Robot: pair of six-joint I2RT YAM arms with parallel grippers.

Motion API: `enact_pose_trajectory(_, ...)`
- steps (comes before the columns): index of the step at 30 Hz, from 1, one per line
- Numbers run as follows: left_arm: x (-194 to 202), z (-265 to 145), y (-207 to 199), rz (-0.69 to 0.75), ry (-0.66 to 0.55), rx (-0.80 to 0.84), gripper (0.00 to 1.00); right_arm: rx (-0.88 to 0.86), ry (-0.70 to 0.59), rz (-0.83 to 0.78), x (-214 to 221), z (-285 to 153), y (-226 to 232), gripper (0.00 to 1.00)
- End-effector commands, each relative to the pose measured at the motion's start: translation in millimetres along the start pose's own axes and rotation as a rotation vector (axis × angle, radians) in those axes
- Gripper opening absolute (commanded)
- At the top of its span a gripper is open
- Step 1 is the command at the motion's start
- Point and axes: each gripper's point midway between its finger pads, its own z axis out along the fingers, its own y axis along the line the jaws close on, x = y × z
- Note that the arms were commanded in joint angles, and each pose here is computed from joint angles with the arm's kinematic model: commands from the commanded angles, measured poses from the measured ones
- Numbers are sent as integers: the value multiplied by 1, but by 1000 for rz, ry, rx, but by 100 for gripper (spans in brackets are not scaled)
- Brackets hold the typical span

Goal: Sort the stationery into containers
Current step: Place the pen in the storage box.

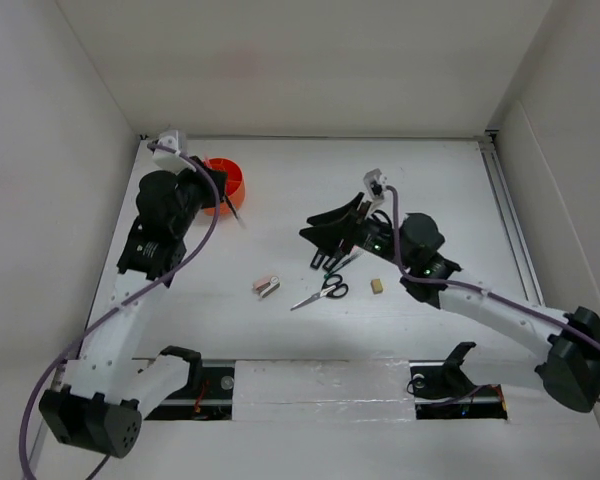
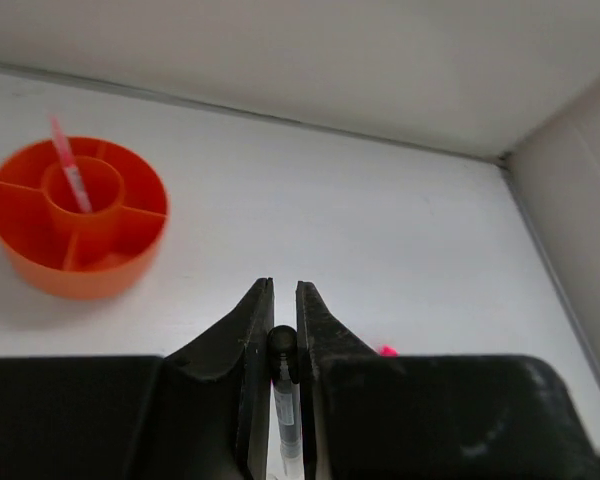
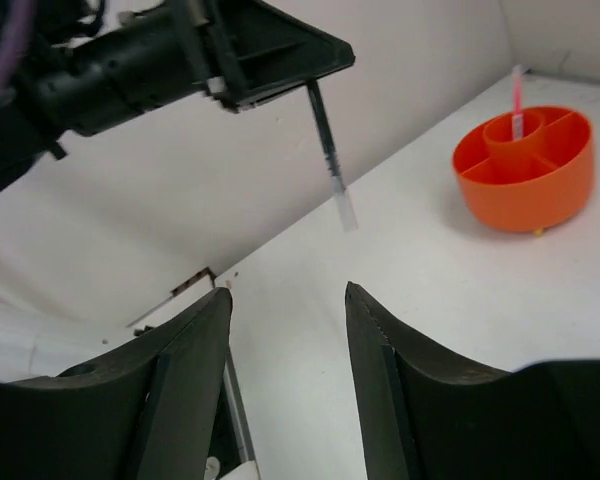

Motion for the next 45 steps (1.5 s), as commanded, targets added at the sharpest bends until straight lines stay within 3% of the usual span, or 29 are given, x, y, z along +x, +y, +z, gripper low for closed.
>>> enact_pose_trajectory(1, -67, 37, 39, 57, -219, -262, 0, -20, -83, -75, -31, -24, 13, 55)
enact_pose_trajectory(2, -70, 36, 45, 55, -235, -299, 0, -13, -70, -69, -28, -24, 11, 55)
enact_pose_trajectory(10, -91, 135, 87, 193, -270, -464, 0, -34, -68, -85, -31, -66, 44, 55)
enact_pose_trajectory(17, -101, 178, 122, 231, -263, -560, 0, -86, -58, -76, -26, -85, 64, 58)
enact_pose_trajectory(23, -110, 192, 127, 266, -269, -558, 0, -93, -47, -80, -28, -87, 72, 58)
enact_pose_trajectory(29, -90, 202, 157, 269, -219, -599, 0, -86, -42, -93, -28, -84, 71, 58)
enact_pose_trajectory(45, -39, 207, 182, 216, -155, -641, 0, -75, -50, -143, -33, -84, 70, 58)
